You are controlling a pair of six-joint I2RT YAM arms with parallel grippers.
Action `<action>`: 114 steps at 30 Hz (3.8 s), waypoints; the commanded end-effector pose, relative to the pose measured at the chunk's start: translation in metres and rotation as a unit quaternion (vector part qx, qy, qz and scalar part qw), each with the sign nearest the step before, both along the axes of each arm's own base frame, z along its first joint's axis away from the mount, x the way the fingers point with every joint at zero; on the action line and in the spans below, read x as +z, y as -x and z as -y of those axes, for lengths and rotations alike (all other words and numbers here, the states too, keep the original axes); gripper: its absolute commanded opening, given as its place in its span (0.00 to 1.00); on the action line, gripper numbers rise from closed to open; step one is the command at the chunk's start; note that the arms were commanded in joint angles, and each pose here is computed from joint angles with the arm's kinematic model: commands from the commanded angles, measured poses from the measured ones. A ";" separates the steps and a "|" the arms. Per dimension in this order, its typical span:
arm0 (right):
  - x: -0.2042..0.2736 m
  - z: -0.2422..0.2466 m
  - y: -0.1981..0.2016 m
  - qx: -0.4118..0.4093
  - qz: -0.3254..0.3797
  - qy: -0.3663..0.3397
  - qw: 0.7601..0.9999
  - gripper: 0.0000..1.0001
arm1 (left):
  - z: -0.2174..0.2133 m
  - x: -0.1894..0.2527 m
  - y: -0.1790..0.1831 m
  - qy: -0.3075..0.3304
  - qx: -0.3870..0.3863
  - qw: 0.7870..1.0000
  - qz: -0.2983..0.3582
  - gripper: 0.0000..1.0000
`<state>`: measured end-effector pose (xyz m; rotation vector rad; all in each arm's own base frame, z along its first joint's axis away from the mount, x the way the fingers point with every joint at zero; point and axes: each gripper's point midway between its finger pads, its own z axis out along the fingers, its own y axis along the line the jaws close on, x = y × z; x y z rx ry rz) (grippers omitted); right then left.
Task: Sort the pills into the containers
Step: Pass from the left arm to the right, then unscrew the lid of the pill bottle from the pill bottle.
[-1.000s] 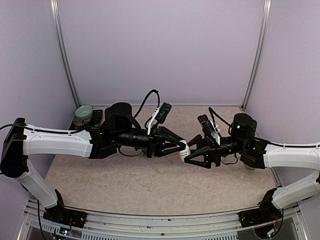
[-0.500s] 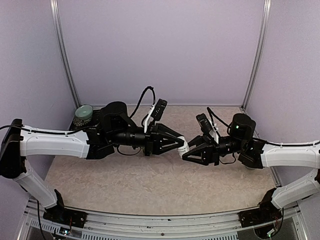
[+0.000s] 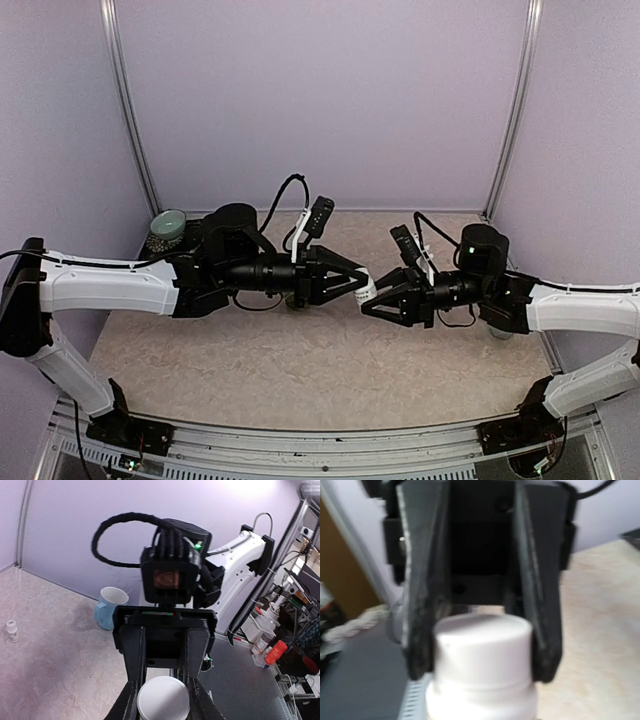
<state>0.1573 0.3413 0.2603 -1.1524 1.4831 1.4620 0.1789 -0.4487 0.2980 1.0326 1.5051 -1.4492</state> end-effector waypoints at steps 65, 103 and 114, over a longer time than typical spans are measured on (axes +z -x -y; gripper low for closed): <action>-0.025 0.035 -0.076 -0.187 -0.040 0.048 0.980 0.00 | 0.013 0.033 0.010 0.025 -0.031 0.999 -0.011 0.96; -0.002 0.013 -0.023 -0.043 0.002 0.009 0.999 0.02 | 0.030 0.016 -0.022 -0.022 0.014 1.000 0.000 0.97; -0.007 0.016 -0.018 -0.038 0.005 0.018 0.999 0.02 | 0.017 0.010 -0.013 -0.024 -0.002 1.000 0.015 0.75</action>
